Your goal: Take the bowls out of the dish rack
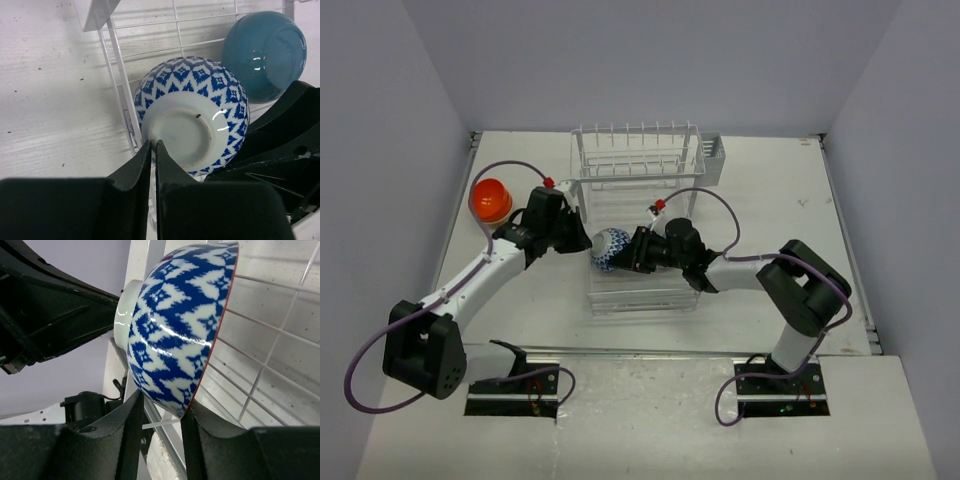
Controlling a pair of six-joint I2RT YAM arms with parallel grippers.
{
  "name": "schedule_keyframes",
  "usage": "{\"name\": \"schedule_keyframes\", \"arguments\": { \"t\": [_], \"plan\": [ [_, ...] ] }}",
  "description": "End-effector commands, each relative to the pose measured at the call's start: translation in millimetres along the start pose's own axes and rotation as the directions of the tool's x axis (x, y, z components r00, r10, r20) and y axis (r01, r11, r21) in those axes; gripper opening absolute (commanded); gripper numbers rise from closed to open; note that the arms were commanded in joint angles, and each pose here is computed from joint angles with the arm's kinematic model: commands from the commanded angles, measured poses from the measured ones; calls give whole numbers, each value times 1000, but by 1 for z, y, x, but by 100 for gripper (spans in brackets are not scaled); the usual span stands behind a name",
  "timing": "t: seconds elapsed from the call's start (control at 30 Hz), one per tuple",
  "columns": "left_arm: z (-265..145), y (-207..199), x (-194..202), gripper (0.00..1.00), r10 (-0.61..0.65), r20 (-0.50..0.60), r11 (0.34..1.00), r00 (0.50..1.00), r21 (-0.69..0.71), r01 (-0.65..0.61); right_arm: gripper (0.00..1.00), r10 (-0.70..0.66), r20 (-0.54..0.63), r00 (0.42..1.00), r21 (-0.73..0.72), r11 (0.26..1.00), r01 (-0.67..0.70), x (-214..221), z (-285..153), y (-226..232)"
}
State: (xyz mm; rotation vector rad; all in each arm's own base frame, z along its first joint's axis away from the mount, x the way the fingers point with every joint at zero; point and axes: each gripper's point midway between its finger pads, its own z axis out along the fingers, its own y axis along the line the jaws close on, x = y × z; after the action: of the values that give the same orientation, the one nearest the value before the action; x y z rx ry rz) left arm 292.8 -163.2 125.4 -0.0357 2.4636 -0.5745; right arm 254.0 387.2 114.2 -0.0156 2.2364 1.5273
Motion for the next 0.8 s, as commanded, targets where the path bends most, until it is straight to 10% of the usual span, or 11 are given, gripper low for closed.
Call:
{"name": "schedule_keyframes", "arguments": {
  "t": [0.0, 0.37, 0.67, 0.77],
  "plan": [
    [3, -15, 6, 0, 27, -40, 997, 999, 71, -24, 33, -87, 52, 995, -72, 993, 91, -17, 9, 22],
    [7, -12, 10, 0, 31, -55, 997, 998, 69, -27, 0, -163, 33, 986, -52, 985, 165, -14, 16, 11],
    [4, -18, 6, 0, 35, -37, 995, 999, 94, -31, 0, -223, 26, 974, -38, 974, 224, -16, 20, 8],
    [-2, -19, 2, 17, 38, -12, 995, 999, 98, -37, 0, -252, 46, 967, -53, 966, 254, -21, 15, 17]
  ]
}}
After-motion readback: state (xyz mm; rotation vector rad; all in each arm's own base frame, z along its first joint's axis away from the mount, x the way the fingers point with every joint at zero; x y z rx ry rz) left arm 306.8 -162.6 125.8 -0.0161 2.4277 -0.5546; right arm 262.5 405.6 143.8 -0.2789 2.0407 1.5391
